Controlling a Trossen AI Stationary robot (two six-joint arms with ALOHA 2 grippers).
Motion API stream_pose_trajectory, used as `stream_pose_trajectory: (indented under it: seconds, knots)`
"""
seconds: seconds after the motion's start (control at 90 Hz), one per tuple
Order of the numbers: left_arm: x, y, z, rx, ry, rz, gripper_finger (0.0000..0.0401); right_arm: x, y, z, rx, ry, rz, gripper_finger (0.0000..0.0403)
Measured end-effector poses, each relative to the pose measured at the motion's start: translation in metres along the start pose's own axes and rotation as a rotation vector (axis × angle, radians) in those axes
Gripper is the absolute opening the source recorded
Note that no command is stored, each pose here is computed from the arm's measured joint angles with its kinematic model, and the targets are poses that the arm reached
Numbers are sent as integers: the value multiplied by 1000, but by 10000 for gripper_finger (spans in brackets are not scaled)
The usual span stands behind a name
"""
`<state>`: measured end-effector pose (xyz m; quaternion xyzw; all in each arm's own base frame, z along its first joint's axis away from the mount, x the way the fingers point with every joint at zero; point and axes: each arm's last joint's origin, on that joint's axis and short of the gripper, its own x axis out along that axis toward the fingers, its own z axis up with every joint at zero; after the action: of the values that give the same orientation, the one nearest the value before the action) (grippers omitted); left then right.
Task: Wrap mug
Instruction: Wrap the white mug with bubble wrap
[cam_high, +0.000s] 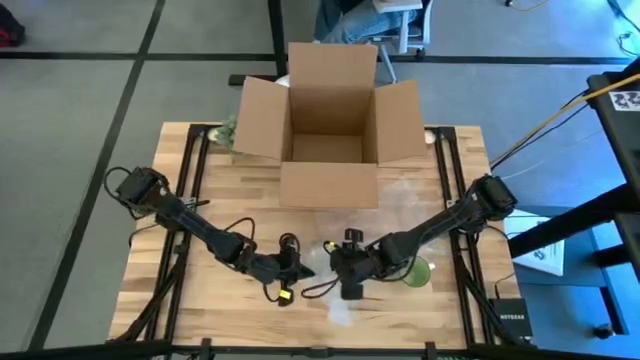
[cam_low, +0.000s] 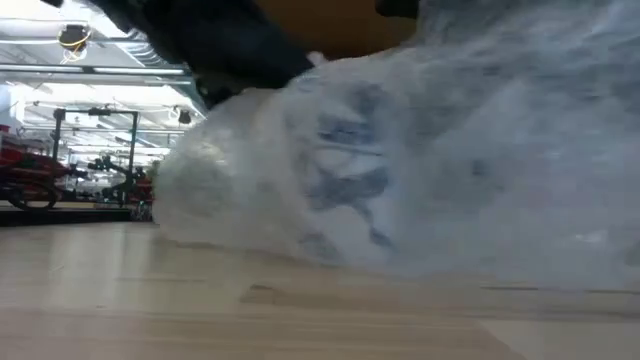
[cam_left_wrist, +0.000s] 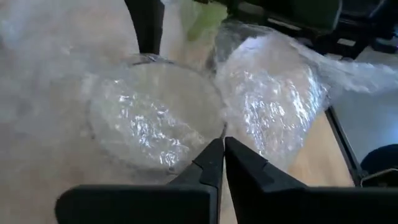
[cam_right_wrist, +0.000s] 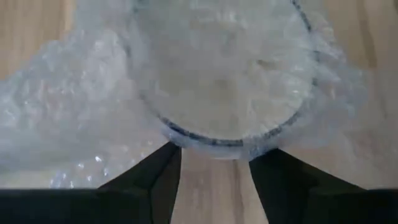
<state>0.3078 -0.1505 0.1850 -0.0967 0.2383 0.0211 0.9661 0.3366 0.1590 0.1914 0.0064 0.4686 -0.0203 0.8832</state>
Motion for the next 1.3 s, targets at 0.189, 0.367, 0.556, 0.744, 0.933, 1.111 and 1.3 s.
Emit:
stream_pose_trajectory:
  seconds: [0.189,0.367,0.556,0.744,0.933,1.111,1.3]
  knots:
    - [-9,-1,6,-25,-19,13,0,7,1,2,-4,-6,27,170]
    - [-8,7,15,-41,-42,27,0,9,3,4,3,-32,44,170]
    - [11,23,8,-86,27,22,0,9,3,3,-7,-21,40,170]
    - [16,28,7,-118,33,34,0,-9,1,11,-21,32,44,170]
    - [16,28,7,-117,29,33,0,-51,1,38,-45,48,38,170]
    - [16,28,7,-115,31,32,0,-54,12,59,-54,-125,117,170]
    - [17,28,6,-115,33,33,0,-20,17,53,-78,-74,86,170]
